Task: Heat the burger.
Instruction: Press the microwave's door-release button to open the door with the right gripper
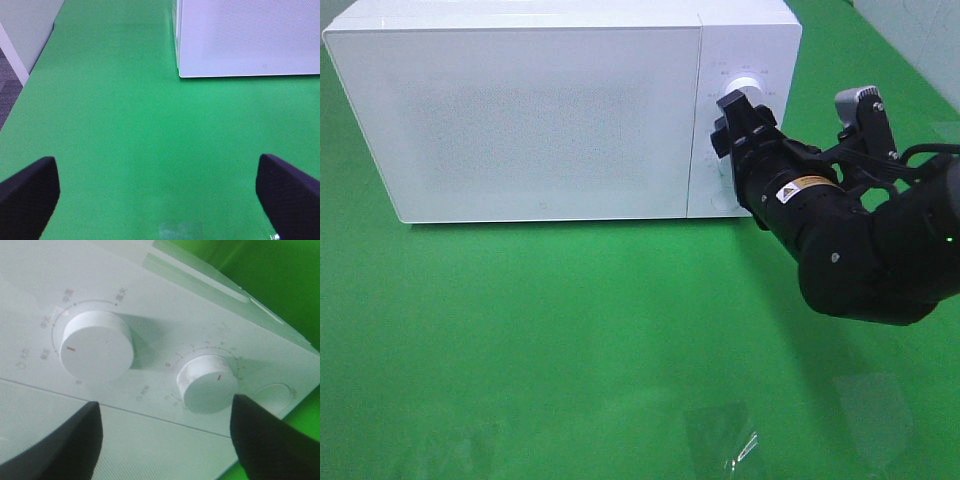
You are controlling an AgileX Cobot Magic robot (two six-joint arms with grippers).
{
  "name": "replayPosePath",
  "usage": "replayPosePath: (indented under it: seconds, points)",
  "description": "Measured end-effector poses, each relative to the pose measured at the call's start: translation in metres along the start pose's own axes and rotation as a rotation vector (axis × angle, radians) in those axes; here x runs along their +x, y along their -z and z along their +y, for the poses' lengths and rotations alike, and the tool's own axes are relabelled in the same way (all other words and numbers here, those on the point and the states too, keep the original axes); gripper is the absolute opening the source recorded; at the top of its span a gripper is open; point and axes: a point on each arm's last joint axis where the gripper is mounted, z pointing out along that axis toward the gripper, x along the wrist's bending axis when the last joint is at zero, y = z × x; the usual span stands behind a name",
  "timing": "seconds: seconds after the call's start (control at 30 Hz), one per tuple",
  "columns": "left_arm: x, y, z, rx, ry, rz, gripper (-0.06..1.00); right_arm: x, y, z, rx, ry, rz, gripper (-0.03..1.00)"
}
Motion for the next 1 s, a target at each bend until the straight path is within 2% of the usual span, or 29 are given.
replayPosePath:
  seconds: [0.1,0.17,0.2,0.23,0.27,0.3,0.33,0.37,0.47,0.5,0.53,0.6,0.83,0.9,0.97,1.0]
  points:
    - [0.000,0.000,0.000,0.000,0.000,0.000,0.99,0.002,0.005,0.002,0.035,0.076,-0.024,0.68]
    - [0.000,0.000,0.000,0.000,0.000,0.000,0.99,0.007,0.012,0.005,0.125,0.256,-0.059,0.68]
    - [0.000,0.000,0.000,0.000,0.000,0.000,0.99,0.007,0.012,0.005,0.125,0.256,-0.059,0.68]
    - [0.000,0.000,0.000,0.000,0.000,0.000,0.99,0.010,0.016,0.005,0.180,0.350,-0.066,0.68]
    - [0.000,0.000,0.000,0.000,0.000,0.000,0.99,0.010,0.016,0.005,0.180,0.350,-0.066,0.68]
    - [0.000,0.000,0.000,0.000,0.000,0.000,0.99,0.013,0.020,0.005,0.236,0.450,-0.068,0.68]
    - [0.000,0.000,0.000,0.000,0.000,0.000,0.99,0.013,0.020,0.005,0.236,0.450,-0.068,0.68]
    - [0.000,0.000,0.000,0.000,0.000,0.000,0.99,0.015,0.024,0.004,0.295,0.547,-0.067,0.68]
    - [0.000,0.000,0.000,0.000,0.000,0.000,0.99,0.015,0.026,0.004,0.318,0.579,-0.065,0.68]
    - [0.000,0.000,0.000,0.000,0.000,0.000,0.99,0.019,0.030,0.004,0.373,0.689,-0.040,0.68]
    - [0.000,0.000,0.000,0.000,0.000,0.000,0.99,0.019,0.030,0.004,0.373,0.689,-0.040,0.68]
    - [0.000,0.000,0.000,0.000,0.000,0.000,0.99,0.024,0.037,0.012,0.434,0.793,-0.013,0.68]
    - [0.000,0.000,0.000,0.000,0.000,0.000,0.99,0.029,0.046,0.035,0.500,0.858,-0.001,0.68]
    - [0.000,0.000,0.000,0.000,0.000,0.000,0.99,0.031,0.051,0.043,0.531,0.887,0.001,0.68]
    - [0.000,0.000,0.000,0.000,0.000,0.000,0.99,0.033,0.066,0.062,0.609,0.933,-0.021,0.68]
    - [0.000,0.000,0.000,0.000,0.000,0.000,0.99,0.033,0.066,0.062,0.609,0.933,-0.021,0.68]
